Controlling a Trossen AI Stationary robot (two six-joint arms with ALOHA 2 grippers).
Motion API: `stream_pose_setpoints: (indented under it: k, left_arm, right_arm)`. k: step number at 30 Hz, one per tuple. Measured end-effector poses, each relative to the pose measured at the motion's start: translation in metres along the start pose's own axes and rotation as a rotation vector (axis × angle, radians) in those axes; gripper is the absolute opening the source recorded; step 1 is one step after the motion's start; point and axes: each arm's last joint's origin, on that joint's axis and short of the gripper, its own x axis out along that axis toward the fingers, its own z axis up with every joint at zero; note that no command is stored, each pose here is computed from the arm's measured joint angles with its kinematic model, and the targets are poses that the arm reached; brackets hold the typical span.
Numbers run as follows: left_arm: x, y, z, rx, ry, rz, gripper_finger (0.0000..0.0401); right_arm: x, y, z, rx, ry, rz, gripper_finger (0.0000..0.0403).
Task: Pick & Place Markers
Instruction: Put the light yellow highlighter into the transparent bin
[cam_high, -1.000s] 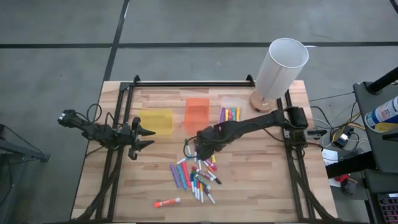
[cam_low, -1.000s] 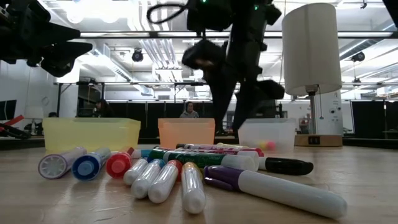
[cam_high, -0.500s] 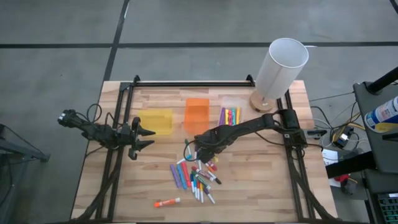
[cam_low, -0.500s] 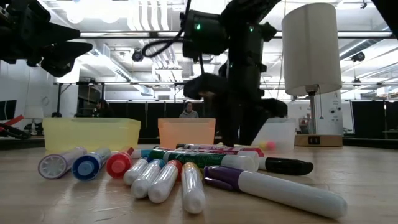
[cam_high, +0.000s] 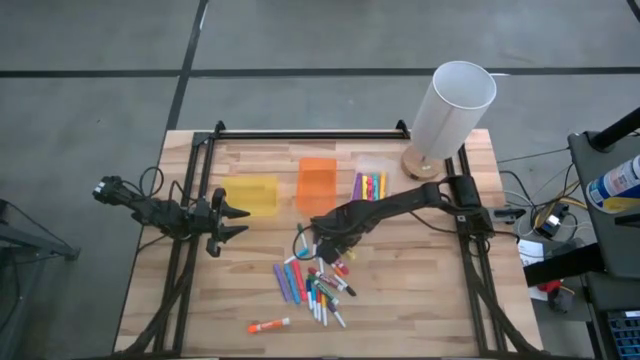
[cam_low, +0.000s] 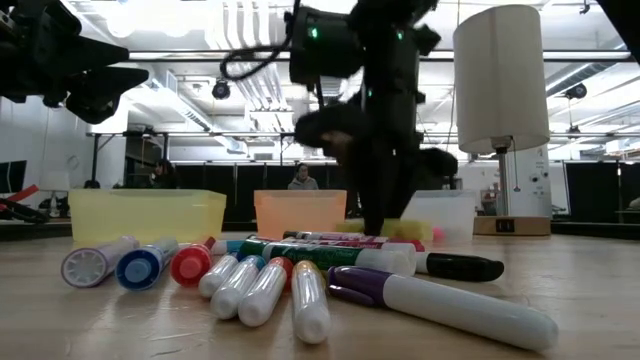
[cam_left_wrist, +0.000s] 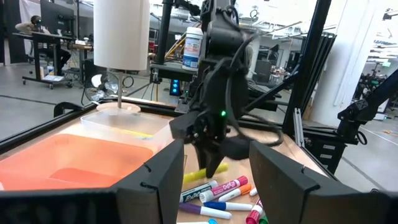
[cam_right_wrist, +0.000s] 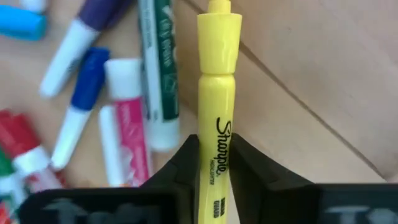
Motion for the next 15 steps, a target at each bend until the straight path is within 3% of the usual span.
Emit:
stream_pose_setpoints:
  k: [7, 15]
  left_arm:
    - [0.0, 0.0, 0.0, 0.0, 0.0, 0.0, 0.0179]
    - [0.0, 0.0, 0.0, 0.0, 0.0, 0.0, 0.0179]
  right_arm:
    - [-0.039, 0.005, 0.003, -0.038, 0.029, -0.092, 0.0049]
    - [-0.091, -0.009, 0.016, -0.086, -0.052, -0.321, 0.0051]
